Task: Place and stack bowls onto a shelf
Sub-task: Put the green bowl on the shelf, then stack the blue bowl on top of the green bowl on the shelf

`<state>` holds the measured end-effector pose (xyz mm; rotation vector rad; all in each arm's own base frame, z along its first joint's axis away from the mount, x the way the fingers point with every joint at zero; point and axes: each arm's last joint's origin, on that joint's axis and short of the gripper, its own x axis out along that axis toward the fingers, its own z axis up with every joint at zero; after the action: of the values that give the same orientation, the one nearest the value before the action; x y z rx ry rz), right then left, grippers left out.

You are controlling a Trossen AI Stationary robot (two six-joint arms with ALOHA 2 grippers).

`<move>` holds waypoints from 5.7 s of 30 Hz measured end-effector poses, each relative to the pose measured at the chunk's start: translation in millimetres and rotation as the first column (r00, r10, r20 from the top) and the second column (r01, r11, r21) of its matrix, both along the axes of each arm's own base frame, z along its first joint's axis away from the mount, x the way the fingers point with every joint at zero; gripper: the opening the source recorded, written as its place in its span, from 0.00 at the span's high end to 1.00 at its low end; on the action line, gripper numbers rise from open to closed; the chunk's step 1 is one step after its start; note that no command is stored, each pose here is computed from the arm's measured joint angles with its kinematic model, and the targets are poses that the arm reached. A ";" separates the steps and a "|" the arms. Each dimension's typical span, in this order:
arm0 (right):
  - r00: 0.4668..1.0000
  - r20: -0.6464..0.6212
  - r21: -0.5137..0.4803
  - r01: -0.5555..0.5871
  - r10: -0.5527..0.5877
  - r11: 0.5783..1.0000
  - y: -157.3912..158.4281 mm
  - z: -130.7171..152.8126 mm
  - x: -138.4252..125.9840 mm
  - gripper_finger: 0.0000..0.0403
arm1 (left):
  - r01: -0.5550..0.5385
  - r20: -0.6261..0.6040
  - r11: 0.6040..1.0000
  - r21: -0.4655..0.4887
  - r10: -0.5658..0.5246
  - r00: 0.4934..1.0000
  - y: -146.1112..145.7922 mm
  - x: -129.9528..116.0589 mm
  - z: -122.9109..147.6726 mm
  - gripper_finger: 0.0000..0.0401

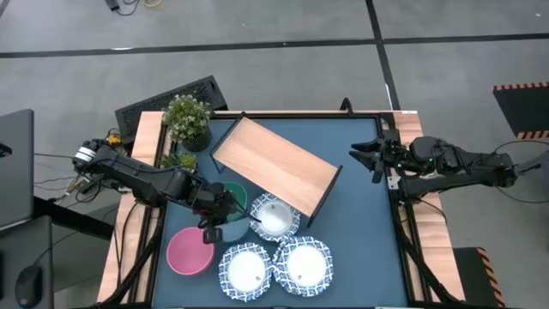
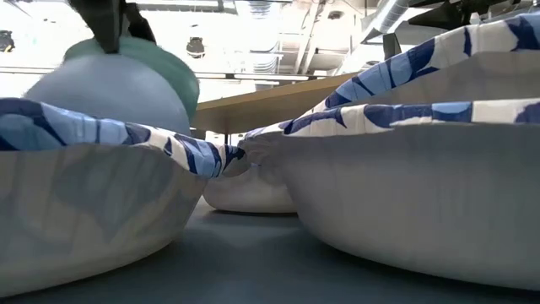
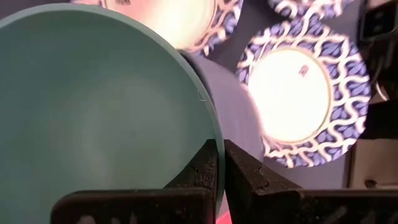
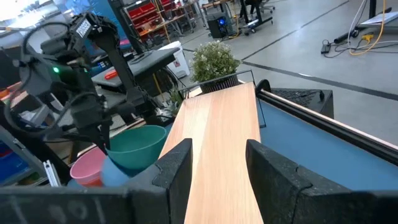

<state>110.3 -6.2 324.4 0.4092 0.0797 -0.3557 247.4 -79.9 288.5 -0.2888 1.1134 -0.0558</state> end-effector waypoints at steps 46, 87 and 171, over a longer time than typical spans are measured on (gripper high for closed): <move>1.000 -0.001 0.000 0.002 -0.002 1.000 -0.1 -0.1 0.0 0.56 | -0.103 0.251 0.834 0.542 -0.044 0.967 105.7 32.5 112.6 1.00; 1.000 -0.004 -0.001 0.004 -0.004 1.000 -0.2 -0.4 -0.1 0.56 | 0.164 -0.115 0.899 0.406 -0.128 0.985 156.0 59.0 48.6 1.00; 0.998 -0.068 -0.029 -0.002 0.000 1.000 -0.2 -5.5 -0.8 0.56 | 0.190 0.005 0.971 -0.142 -0.192 0.981 -26.0 7.3 -43.6 0.71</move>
<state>109.5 -6.4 318.9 0.3687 0.1412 -0.3690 254.7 -105.9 245.0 -0.3079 1.1457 -0.3059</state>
